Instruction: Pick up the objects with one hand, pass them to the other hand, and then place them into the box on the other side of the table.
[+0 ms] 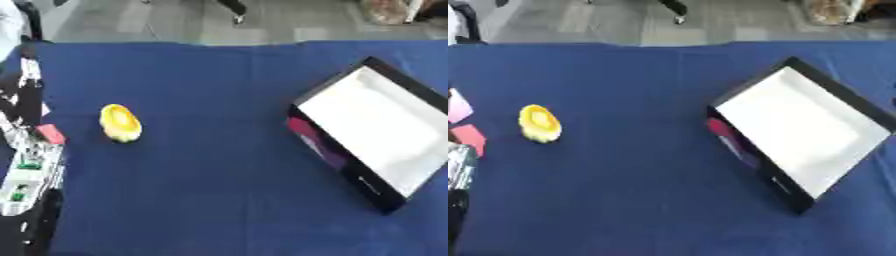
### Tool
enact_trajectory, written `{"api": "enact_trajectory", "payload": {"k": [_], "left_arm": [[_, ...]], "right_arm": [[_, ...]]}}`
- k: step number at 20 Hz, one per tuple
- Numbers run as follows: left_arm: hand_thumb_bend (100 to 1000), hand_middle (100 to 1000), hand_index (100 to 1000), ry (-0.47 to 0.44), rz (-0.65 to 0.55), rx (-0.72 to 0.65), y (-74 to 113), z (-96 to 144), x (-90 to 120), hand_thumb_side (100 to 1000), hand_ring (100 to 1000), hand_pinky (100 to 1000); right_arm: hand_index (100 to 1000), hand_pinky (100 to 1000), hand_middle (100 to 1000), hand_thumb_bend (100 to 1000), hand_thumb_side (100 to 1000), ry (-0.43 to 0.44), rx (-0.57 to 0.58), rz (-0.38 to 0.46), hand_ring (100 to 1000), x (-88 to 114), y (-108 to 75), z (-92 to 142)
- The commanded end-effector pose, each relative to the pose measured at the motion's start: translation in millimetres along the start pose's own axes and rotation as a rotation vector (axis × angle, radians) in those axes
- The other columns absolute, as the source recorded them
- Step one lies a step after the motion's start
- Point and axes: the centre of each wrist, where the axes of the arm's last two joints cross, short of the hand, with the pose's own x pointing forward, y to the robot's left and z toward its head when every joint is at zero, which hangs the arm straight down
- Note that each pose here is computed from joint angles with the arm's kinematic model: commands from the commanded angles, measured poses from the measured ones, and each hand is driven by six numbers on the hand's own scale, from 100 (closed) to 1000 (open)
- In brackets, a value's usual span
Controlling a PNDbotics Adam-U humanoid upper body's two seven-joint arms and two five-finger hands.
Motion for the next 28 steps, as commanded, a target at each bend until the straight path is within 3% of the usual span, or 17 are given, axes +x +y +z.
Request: {"api": "enact_trajectory", "payload": {"k": [1, 8, 13, 21, 28], "left_arm": [[584, 631, 822, -0.041, 0.002, -0.013, -1.8, -6.6, 14.3, 505, 836, 694], [596, 697, 872, -0.078, -0.059, -0.091, -3.3, -15.9, 26.2, 519, 893, 735], [593, 685, 880, -0.119, -0.162, -0.15, 2.5, -31.3, 39.3, 495, 898, 745], [569, 705, 886, -0.148, -0.393, -0.233, 20.5, -77.0, 81.9, 518, 907, 755], [567, 705, 882, -0.075, -0.504, -0.232, 28.3, -119.6, 101.5, 538, 899, 754]], "right_arm": [[1000, 1000, 1000, 100, 521, -0.027, 0.006, 0.036, 1000, 10.9, -6.5, -5.1], [1000, 1000, 1000, 100, 520, -0.039, -0.004, 0.041, 1000, 12.8, -8.1, -5.4], [1000, 1000, 1000, 100, 520, -0.043, -0.006, 0.046, 1000, 13.8, -8.3, -5.5], [1000, 1000, 1000, 100, 516, -0.048, 0.007, 0.054, 1000, 16.8, -9.2, -7.9], [1000, 1000, 1000, 100, 499, -0.07, 0.028, 0.067, 1000, 22.9, -10.2, -10.3]]}}
